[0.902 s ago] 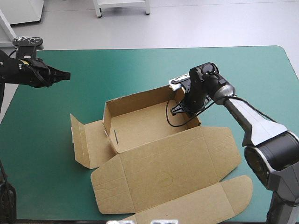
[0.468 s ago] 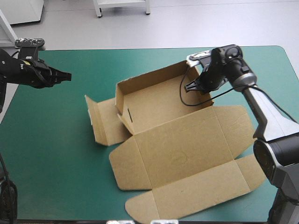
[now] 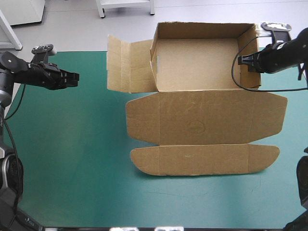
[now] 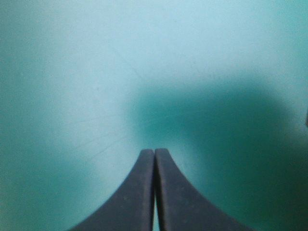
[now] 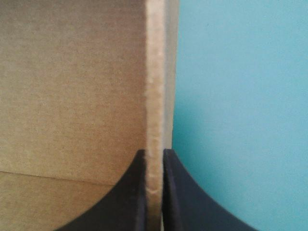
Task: Fold the box
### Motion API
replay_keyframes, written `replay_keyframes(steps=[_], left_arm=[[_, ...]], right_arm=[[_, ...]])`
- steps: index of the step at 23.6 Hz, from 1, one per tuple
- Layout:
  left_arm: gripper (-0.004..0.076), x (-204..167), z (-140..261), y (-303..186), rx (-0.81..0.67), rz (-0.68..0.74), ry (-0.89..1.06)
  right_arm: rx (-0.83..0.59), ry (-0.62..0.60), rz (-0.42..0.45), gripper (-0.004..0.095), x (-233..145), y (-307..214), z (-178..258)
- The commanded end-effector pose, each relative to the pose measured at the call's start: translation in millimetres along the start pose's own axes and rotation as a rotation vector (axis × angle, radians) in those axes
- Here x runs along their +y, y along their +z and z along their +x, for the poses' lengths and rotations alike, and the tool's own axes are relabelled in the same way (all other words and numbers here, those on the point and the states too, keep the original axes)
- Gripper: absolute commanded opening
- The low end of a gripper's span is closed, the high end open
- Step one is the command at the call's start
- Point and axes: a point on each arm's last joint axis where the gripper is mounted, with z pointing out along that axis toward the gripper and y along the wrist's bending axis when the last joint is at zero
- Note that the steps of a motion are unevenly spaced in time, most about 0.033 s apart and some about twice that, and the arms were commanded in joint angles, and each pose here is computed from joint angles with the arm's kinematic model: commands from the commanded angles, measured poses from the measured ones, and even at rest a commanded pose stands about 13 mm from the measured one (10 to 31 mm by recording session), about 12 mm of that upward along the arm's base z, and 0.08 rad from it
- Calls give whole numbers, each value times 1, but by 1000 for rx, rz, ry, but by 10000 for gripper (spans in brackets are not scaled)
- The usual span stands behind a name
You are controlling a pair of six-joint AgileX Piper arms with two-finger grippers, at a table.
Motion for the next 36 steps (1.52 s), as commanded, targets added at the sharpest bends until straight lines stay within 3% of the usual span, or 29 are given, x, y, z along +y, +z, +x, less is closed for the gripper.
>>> replay_keyframes(steps=[1, 5, 10, 17, 22, 36], left_arm=[[-8, -9, -7, 0, -120, 127, 3], [-8, -5, 0, 21, -127, 230, -21], [-8, -12, 9, 33, -203, 425, -10], [-8, -21, 20, 37, -218, 601, -25], [-8, -27, 16, 28, -265, 640, -28], [-8, -73, 18, 5, -249, 713, 61]], right_arm=[[-152, -12, -94, -2, 17, -58, -2], [-197, -23, -151, -2, 28, -75, 1], [-244, -31, -330, -1, 47, -88, 0], [-195, -115, -429, -1, 81, -75, 4], [-120, -165, -373, -1, 93, -49, 5], [-54, -145, -344, -1, 86, -12, 2]])
